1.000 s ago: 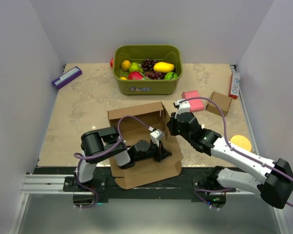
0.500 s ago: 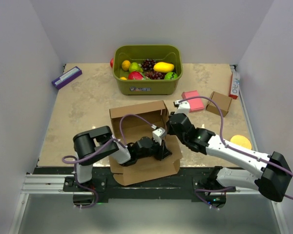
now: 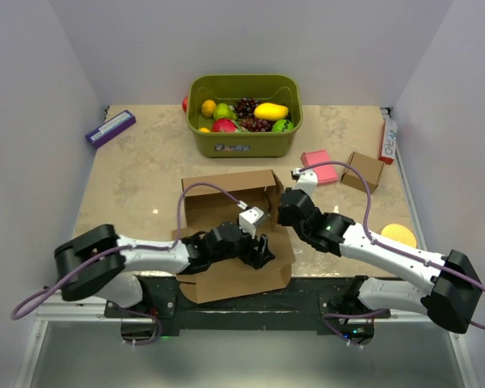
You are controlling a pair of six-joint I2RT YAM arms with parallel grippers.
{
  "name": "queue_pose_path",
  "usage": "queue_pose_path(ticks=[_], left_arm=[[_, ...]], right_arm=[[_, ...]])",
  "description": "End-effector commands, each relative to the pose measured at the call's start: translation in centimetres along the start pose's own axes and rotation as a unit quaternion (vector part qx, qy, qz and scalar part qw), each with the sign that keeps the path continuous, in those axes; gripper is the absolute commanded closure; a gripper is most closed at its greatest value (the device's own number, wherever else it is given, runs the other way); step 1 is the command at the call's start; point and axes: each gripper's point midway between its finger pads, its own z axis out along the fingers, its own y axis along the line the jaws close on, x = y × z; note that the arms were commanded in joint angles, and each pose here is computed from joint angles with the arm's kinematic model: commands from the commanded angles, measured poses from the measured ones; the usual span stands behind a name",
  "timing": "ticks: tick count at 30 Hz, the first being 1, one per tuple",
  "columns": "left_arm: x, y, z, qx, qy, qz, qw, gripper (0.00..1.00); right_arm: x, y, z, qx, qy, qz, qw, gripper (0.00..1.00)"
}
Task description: Fold the paper box
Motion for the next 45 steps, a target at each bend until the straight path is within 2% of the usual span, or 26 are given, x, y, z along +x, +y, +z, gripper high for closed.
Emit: queue_pose_path(ticks=[1, 5, 7, 8, 9, 12, 15, 20, 27, 30, 32, 35, 39, 45], left_arm=[[-0.7, 0.9, -3.7, -0.039, -0.002, 0.008, 0.999, 0.24], [-3.9, -0.5, -6.3, -0.036, -0.018, 0.007, 0.999, 0.20], [-5.0, -0.5, -7.9, -0.056, -0.006, 0.007, 0.998, 0.17], [-7.8, -1.6, -8.6, -0.053, -0.028, 0.010, 0.998, 0.16], [-8.1, -1.4, -9.5, -0.067, -0.016, 0.014, 0.997, 0.15], [-12.4, -1.2, -12.1, -0.097, -0.045, 0.018, 0.994, 0.13], [-16.1, 0.7, -15.3, -0.149, -0.077, 0.017, 0.986, 0.12], [-19.5, 5.7, -19.8, -0.249, -0.143, -0.003, 0.958, 0.07], [-17.8, 12.0, -20.1, -0.318, -0.130, -0.046, 0.938, 0.02], [-18.0, 13.2, -20.1, -0.314, -0.156, -0.061, 0.934, 0.03], [-18.4, 14.9, -20.2, -0.335, -0.161, -0.061, 0.926, 0.07], [-18.3, 16.0, -19.4, -0.335, -0.159, -0.067, 0.926, 0.10], [-18.7, 17.1, -19.2, -0.330, -0.180, -0.074, 0.924, 0.18], [-17.2, 17.4, -17.5, -0.302, -0.150, -0.074, 0.939, 0.33]], right_arm=[[-0.1, 0.0, -0.2, 0.010, 0.003, 0.009, 1.000, 1.00], [-0.3, -0.2, -0.3, 0.018, 0.001, 0.011, 1.000, 1.00], [-0.4, -0.7, -0.4, 0.025, -0.002, 0.009, 1.000, 1.00], [-0.4, -0.7, -0.4, 0.027, -0.003, 0.010, 1.000, 1.00], [-0.5, -0.8, -0.5, 0.028, -0.004, 0.010, 1.000, 1.00], [-0.9, -0.9, -0.8, 0.030, -0.010, 0.013, 0.999, 1.00], [-1.3, -1.3, -1.0, 0.041, -0.014, 0.011, 0.999, 1.00], [-1.6, -1.5, -1.3, 0.044, -0.018, 0.012, 0.999, 1.00], [-1.6, -1.6, -1.5, 0.044, -0.018, 0.017, 0.999, 1.00], [-1.6, -1.5, -1.5, 0.042, -0.017, 0.017, 0.999, 1.00], [-1.5, -1.5, -1.4, 0.042, -0.016, 0.015, 0.999, 1.00], [-1.4, -1.6, -1.3, 0.044, -0.015, 0.014, 0.999, 1.00], [-1.4, -1.6, -1.4, 0.043, -0.015, 0.015, 0.999, 1.00], [-1.6, -1.3, -1.5, 0.037, -0.014, 0.012, 0.999, 1.00]])
